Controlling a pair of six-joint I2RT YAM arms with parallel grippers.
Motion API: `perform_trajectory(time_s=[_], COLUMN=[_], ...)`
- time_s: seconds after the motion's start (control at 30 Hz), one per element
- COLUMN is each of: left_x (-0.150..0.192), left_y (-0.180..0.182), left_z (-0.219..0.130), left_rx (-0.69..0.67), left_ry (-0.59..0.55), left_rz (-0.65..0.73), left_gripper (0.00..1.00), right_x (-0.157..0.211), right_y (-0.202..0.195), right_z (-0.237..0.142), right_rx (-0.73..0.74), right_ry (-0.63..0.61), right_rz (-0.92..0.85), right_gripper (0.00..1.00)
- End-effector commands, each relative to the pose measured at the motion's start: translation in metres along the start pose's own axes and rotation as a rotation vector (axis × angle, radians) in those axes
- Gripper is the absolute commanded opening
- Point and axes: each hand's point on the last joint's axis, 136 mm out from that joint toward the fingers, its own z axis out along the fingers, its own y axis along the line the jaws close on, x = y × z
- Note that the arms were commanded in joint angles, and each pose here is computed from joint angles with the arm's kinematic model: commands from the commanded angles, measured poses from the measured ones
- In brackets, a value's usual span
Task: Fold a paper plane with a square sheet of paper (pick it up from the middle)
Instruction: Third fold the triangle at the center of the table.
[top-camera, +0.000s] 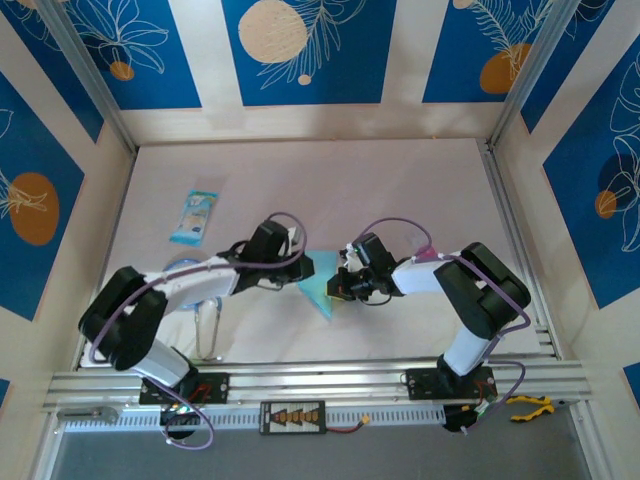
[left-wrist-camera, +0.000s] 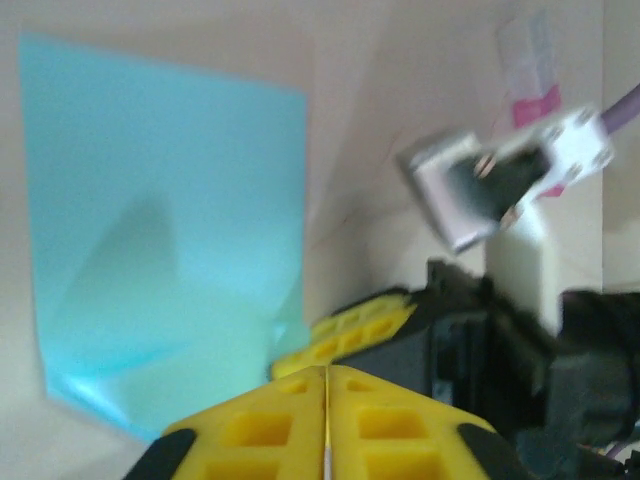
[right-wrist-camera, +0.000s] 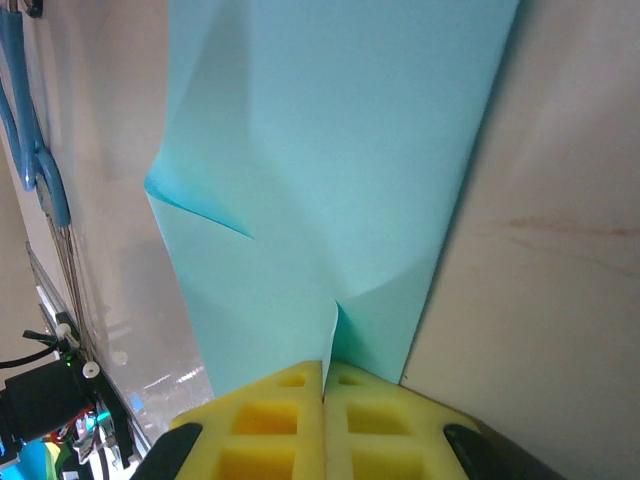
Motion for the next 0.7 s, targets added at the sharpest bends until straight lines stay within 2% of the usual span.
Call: perform_trajectory(time_s=[0.0,0.3,0.67], left_x=[0.022,0.064,0.080], left_y=[-0.008,-0.009,-0.012], left_z=[-0.003,0.005,0.032], left_rx=[0.067,0.094,0.135], left_ry=[-0.019,0.009,0.045], left_rz=[-0.068,-0.112,-0.121], left_gripper=[0.06,0.05,0.05], right_x=[0.012,0.013,0.014], right_y=[-0.020,-0.023,-0.023], right_z=[0.008,0.009,0.011], right_rx=[0.080,0.098,0.101], right_ry=[0.033,0.037,0.039], right_rz=[0.032,0.035,0.033], right_gripper=[0.02,0.02,0.01])
